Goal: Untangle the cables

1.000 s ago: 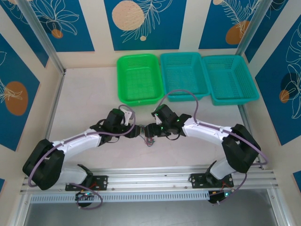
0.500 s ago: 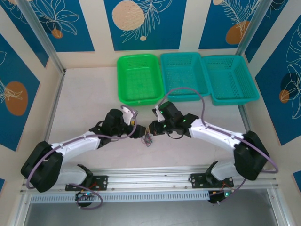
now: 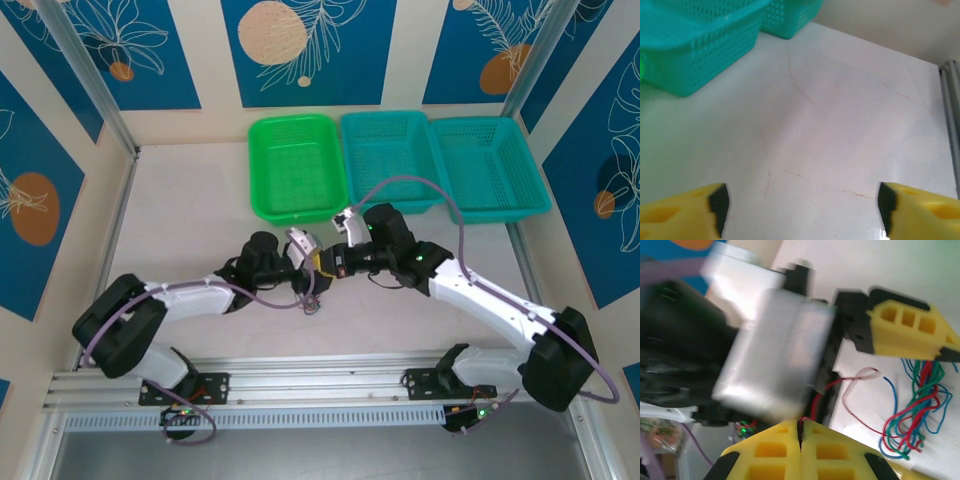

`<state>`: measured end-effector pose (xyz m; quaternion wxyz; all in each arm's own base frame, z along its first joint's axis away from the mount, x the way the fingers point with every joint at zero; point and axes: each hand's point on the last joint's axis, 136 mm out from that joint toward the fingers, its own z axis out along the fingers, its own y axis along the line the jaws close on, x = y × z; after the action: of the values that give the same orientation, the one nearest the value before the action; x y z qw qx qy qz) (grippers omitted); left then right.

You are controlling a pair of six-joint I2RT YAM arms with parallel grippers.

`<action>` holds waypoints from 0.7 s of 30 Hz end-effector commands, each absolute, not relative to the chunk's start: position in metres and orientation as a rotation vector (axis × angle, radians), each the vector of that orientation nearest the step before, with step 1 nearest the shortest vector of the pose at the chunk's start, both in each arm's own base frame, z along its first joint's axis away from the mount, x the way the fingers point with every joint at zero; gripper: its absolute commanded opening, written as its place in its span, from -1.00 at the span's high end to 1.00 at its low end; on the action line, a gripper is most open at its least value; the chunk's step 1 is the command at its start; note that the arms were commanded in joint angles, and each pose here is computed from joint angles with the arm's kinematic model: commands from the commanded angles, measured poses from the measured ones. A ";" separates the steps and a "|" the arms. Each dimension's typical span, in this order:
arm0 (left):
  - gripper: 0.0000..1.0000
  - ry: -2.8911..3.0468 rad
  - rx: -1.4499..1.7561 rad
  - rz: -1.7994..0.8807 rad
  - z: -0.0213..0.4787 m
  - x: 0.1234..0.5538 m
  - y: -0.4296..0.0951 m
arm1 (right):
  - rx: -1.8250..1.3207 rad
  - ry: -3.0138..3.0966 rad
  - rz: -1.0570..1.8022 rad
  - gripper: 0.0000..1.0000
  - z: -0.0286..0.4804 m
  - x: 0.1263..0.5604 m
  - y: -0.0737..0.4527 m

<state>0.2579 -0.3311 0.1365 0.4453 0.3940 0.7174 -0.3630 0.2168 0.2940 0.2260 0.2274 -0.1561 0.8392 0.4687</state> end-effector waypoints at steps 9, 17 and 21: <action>1.00 1.921 0.735 -0.973 0.127 0.253 -0.315 | -0.202 2.134 1.324 1.00 0.264 0.235 0.250; 1.00 1.892 0.527 -1.037 0.185 0.265 -0.310 | -0.336 2.076 0.948 -0.44 0.197 0.242 0.237; 1.00 1.862 0.447 -1.085 0.207 0.271 -0.310 | -0.483 2.010 0.959 -0.39 0.166 0.238 0.256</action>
<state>0.2639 -0.3089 0.1816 0.4438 0.2208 0.7616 -0.4175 0.2230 0.2458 0.1574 0.3480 -0.1464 0.8382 0.3936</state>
